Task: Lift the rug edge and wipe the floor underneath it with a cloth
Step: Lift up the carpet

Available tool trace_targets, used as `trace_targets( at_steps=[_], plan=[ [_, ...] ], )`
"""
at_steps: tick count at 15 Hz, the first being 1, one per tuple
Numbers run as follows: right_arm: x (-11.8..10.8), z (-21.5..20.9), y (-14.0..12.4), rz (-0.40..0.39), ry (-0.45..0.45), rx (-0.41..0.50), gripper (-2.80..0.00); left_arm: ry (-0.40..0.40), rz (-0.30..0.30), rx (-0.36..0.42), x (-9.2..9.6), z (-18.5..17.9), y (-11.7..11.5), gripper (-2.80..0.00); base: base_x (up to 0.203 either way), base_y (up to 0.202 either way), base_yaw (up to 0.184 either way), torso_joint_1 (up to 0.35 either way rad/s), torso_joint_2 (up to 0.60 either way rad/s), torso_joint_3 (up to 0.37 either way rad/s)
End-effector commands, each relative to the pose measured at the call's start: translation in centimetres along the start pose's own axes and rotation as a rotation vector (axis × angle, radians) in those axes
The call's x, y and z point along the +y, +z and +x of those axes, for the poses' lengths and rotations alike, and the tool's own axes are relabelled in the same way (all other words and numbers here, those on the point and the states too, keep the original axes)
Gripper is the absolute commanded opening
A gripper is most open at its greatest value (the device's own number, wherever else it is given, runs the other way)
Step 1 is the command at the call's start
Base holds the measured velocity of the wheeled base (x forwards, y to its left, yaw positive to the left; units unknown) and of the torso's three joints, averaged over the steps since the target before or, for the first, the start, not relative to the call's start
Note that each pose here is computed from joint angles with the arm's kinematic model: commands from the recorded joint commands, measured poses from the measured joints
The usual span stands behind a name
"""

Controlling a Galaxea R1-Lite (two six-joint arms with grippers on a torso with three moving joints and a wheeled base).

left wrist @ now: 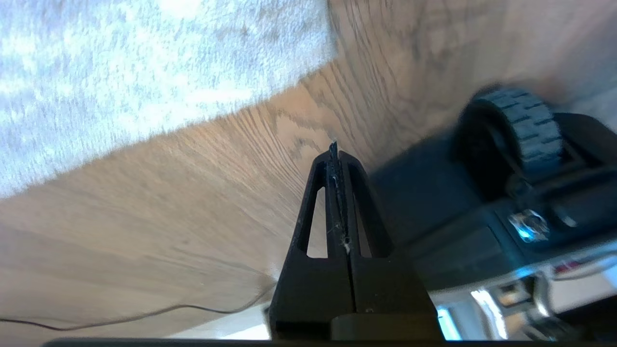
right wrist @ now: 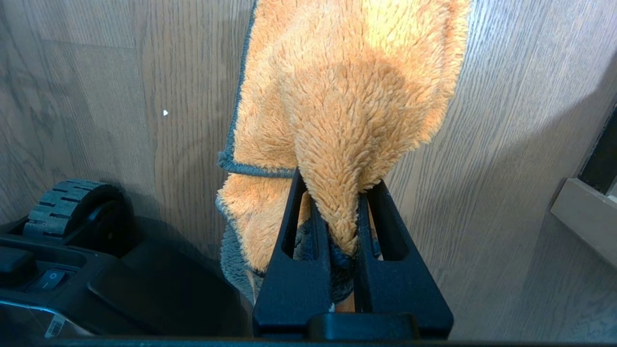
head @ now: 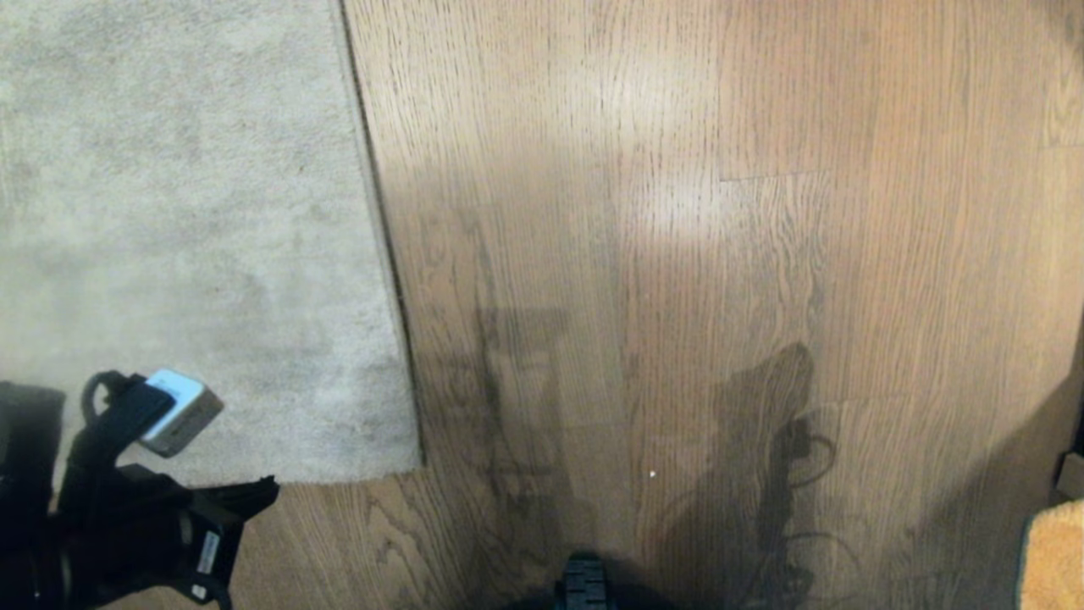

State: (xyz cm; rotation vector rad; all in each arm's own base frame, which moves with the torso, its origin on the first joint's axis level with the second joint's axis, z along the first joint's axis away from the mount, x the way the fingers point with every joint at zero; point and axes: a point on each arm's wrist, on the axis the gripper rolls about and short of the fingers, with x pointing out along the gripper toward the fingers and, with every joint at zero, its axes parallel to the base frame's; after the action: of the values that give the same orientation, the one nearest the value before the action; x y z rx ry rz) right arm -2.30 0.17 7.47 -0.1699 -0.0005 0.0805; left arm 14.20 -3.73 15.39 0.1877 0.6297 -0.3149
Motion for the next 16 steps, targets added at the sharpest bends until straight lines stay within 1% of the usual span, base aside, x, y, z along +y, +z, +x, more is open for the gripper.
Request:
trace_targets(
  at_steps=[1,3,4,7,10,11,13,15,16],
  plan=[
    [0.0,0.0,0.0,-0.001,0.001,0.001,-2.80,0.008,0.018,0.065,-0.9,2.4,0.5,0.00,0.000,0.000,0.000,0.000,0.00,0.000],
    [0.0,0.0,0.0,-0.001,0.001,0.001,-2.80,0.020,0.007,0.064,-1.4,3.6,1.5,0.00,0.000,0.000,0.000,0.000,0.00,0.000],
    [0.0,0.0,0.0,-0.001,0.001,0.001,-2.80,0.027,0.010,0.069,-1.6,4.2,1.9,0.00,0.000,0.000,0.000,0.000,0.00,0.000],
    [0.0,0.0,0.0,-0.001,0.001,0.001,-2.80,0.084,0.031,0.103,-2.1,5.9,2.7,0.00,0.000,0.000,0.000,0.000,0.00,0.000],
    [0.0,0.0,0.0,-0.001,0.001,0.001,-2.80,0.193,0.062,0.122,-3.4,7.6,3.5,0.00,0.000,0.000,0.000,0.000,0.00,0.000],
    [0.0,0.0,0.0,-0.001,0.001,0.001,-2.80,0.229,0.055,0.124,-4.1,8.2,3.7,0.00,0.000,0.000,0.000,0.000,0.00,0.000],
    [0.0,0.0,0.0,-0.001,0.001,0.001,-2.80,0.284,0.019,0.102,-5.1,9.2,4.7,0.00,0.000,0.000,0.000,0.000,0.00,0.000],
    [0.0,0.0,0.0,-0.001,0.001,0.001,-2.80,0.296,0.001,0.068,-5.2,9.4,6.1,0.00,0.000,0.000,0.000,0.000,0.00,0.000],
    [0.0,0.0,0.0,-0.001,0.001,0.001,-2.80,0.303,-0.004,0.065,-5.1,9.3,6.6,0.00,0.000,0.000,0.000,0.000,0.00,0.000]
  ],
)
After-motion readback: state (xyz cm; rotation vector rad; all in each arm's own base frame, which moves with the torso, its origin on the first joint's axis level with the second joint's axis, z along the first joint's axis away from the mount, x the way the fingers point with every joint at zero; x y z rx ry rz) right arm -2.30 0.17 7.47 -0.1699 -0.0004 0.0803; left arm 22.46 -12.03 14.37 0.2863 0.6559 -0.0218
